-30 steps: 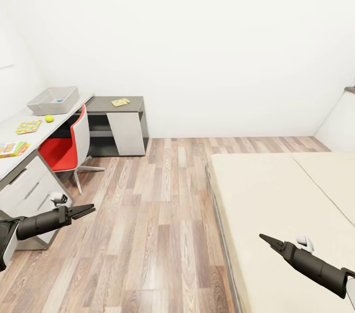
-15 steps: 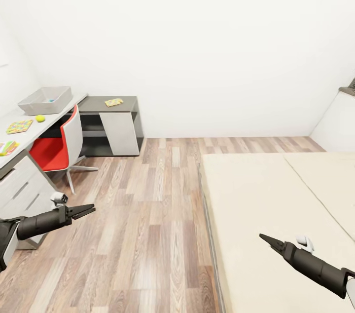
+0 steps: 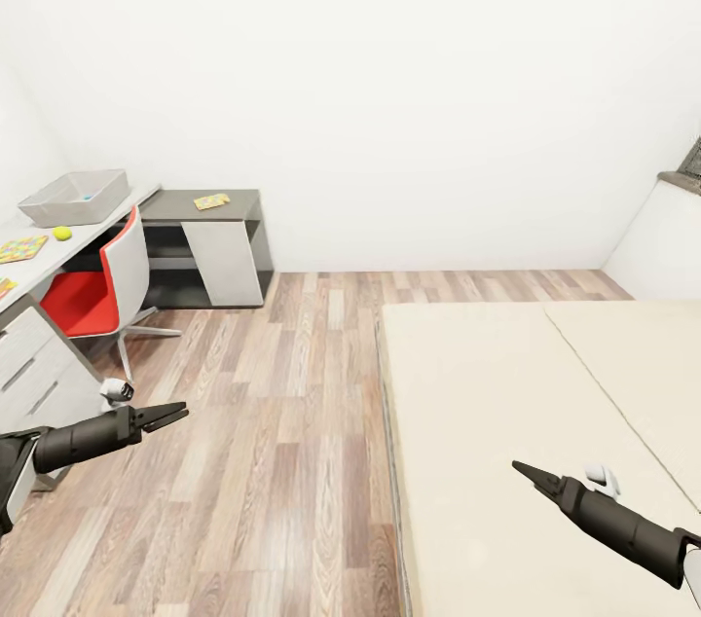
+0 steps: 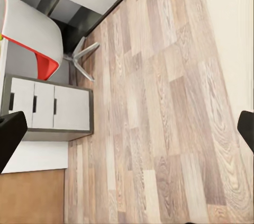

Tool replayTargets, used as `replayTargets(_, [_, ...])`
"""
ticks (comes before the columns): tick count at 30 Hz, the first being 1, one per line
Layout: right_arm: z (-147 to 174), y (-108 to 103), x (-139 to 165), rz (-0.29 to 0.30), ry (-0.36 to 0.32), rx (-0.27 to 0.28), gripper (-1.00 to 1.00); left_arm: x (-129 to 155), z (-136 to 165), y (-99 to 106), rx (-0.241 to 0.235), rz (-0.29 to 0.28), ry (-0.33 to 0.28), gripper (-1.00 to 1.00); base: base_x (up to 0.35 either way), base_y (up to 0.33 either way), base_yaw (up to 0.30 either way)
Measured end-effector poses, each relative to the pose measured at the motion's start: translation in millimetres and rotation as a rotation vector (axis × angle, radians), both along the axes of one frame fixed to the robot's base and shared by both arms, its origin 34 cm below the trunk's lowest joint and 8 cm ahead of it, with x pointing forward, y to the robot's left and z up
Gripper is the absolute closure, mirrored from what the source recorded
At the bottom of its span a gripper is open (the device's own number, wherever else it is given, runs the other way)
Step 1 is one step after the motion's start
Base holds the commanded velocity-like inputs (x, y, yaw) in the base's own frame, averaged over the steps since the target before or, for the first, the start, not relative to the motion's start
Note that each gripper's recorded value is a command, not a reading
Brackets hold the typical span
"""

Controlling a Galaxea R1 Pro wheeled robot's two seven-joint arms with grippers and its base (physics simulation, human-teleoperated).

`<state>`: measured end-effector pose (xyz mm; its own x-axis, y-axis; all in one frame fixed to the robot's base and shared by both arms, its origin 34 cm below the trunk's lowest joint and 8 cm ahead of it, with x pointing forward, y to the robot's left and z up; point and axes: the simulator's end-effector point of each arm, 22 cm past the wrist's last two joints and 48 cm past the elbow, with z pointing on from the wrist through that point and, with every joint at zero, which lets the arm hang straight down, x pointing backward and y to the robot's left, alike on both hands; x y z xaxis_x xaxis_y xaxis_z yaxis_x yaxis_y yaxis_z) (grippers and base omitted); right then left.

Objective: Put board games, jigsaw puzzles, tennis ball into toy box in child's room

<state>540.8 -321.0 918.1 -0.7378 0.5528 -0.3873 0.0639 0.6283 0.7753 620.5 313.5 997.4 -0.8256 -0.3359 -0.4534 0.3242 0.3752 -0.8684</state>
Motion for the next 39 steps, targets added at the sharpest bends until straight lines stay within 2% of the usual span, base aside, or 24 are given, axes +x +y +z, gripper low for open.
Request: replayTargets(39, [-5.9,0.4,-1.3,0.002,0.017,0.001,-1.0,-0.3,-9.7,-2.5,-0.004,-0.002,0.019,-1.0,0.0,-0.242,0.0])
